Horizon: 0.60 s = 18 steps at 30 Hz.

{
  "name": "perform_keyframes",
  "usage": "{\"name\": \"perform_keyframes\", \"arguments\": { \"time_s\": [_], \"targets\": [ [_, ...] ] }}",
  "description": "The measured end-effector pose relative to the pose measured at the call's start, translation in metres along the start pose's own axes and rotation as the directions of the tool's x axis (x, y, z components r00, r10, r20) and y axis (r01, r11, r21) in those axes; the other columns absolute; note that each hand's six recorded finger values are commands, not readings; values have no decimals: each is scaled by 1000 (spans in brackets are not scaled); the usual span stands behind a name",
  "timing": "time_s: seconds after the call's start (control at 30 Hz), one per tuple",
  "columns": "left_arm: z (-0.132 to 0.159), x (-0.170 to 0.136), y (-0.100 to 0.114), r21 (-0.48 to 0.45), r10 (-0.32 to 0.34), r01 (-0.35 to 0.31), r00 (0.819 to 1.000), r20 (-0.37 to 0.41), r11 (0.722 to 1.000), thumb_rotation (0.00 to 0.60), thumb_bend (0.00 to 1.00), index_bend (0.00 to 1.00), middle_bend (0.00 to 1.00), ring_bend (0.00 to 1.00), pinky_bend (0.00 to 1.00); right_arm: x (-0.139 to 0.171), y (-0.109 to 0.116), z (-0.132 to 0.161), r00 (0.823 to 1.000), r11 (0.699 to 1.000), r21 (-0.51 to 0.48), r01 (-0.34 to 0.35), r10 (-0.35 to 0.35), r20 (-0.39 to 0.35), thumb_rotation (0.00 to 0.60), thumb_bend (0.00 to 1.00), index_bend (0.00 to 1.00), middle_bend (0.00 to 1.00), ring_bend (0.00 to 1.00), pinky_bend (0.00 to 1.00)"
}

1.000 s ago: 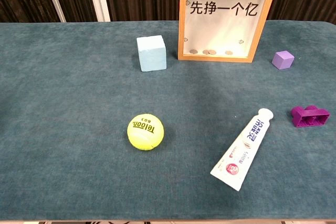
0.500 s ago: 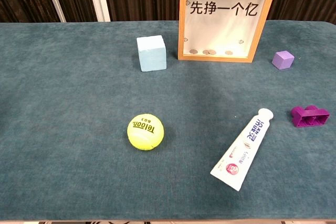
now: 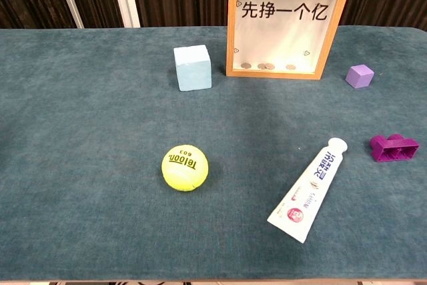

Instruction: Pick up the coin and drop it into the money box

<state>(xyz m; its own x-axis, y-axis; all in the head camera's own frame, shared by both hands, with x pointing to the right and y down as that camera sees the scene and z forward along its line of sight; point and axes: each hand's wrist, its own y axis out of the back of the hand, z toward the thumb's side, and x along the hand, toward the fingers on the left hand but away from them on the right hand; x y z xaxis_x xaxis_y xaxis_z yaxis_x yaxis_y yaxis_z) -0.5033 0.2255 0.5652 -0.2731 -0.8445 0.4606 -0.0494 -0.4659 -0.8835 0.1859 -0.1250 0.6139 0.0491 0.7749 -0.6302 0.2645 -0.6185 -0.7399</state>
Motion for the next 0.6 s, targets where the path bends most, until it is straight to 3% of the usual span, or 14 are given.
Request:
{"name": "perform_keyframes", "arguments": {
  "time_s": [0.6],
  "targets": [
    [0,0,0,1,-1,1,1000,0,1000,600,338,126,6,0,0,-7,-3,-2,1000,1000,7,-9,9,3,600,522,572,124,19,0]
  ]
}}
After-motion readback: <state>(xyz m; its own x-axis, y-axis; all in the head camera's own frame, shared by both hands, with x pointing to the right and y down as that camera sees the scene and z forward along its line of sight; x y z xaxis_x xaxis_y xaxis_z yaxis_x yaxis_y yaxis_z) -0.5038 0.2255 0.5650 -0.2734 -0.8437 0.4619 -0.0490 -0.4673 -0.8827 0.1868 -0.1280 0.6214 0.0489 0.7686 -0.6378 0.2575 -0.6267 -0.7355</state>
